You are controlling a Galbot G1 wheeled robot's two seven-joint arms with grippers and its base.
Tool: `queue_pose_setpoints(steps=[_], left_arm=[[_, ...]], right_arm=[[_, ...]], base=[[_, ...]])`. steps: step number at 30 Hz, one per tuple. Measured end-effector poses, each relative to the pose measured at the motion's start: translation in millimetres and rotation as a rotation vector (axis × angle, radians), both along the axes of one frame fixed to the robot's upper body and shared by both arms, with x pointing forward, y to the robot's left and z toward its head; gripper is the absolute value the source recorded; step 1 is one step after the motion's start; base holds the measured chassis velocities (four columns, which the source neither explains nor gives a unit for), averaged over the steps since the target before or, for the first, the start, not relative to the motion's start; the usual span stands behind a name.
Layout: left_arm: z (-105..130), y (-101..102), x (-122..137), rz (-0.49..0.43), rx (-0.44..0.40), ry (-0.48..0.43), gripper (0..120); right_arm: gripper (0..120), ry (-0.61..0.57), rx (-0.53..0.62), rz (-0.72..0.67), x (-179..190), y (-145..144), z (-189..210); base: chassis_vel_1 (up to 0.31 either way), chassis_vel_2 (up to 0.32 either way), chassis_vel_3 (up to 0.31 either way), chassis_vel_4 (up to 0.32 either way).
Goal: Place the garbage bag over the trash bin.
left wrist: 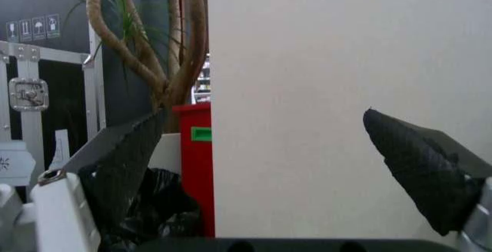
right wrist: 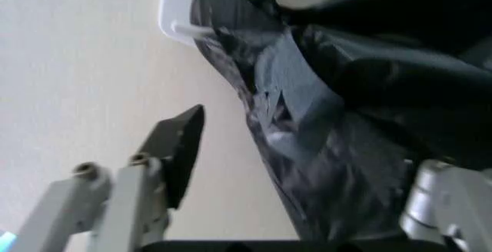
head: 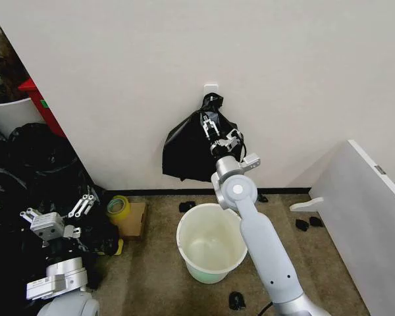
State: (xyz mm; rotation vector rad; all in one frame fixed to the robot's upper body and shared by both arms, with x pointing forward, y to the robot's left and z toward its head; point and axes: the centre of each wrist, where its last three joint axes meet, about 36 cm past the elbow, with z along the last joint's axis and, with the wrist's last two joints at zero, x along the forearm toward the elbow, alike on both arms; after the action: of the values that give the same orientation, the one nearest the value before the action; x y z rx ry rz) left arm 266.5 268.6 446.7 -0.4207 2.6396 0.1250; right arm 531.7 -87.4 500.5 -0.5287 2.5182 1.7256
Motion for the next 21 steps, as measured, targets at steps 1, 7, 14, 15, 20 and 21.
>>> queue_pose_setpoints(steps=[1, 7, 14, 15, 20, 21], left_arm=[[0.1, 0.5, 0.1, 0.001, 0.002, 0.000, 100], [-0.2, 1.6, 0.8, 0.002, 0.005, 0.002, 100], [-2.0, 2.4, 2.5, 0.002, 0.005, 0.005, 100], [-2.5, 2.7, 2.8, 0.003, 0.006, 0.006, 100], [-4.0, 3.4, 3.5, 0.006, 0.005, 0.009, 100], [-3.9, 3.3, 3.6, 0.006, 0.005, 0.008, 100]], right_arm=[[57, -0.009, 0.005, -0.002, 0.4, 0.0, 0.8], [39, -0.033, 0.005, -0.008, -0.6, 0.3, 2.0], [8, -0.043, -0.031, -0.023, 2.7, -0.8, -2.2], [4, -0.045, -0.035, -0.025, 2.9, -1.0, -2.6], [0, -0.052, -0.063, -0.029, -2.7, 0.3, -8.2], [0, -0.056, -0.070, -0.028, -7.2, -0.2, -10.2]], base=[[0.000, 0.000, 0.000, 0.000], [0.000, 0.000, 0.000, 0.000], [0.000, 0.000, 0.000, 0.000], [0.000, 0.000, 0.000, 0.000], [0.000, 0.000, 0.000, 0.000], [0.000, 0.000, 0.000, 0.000]])
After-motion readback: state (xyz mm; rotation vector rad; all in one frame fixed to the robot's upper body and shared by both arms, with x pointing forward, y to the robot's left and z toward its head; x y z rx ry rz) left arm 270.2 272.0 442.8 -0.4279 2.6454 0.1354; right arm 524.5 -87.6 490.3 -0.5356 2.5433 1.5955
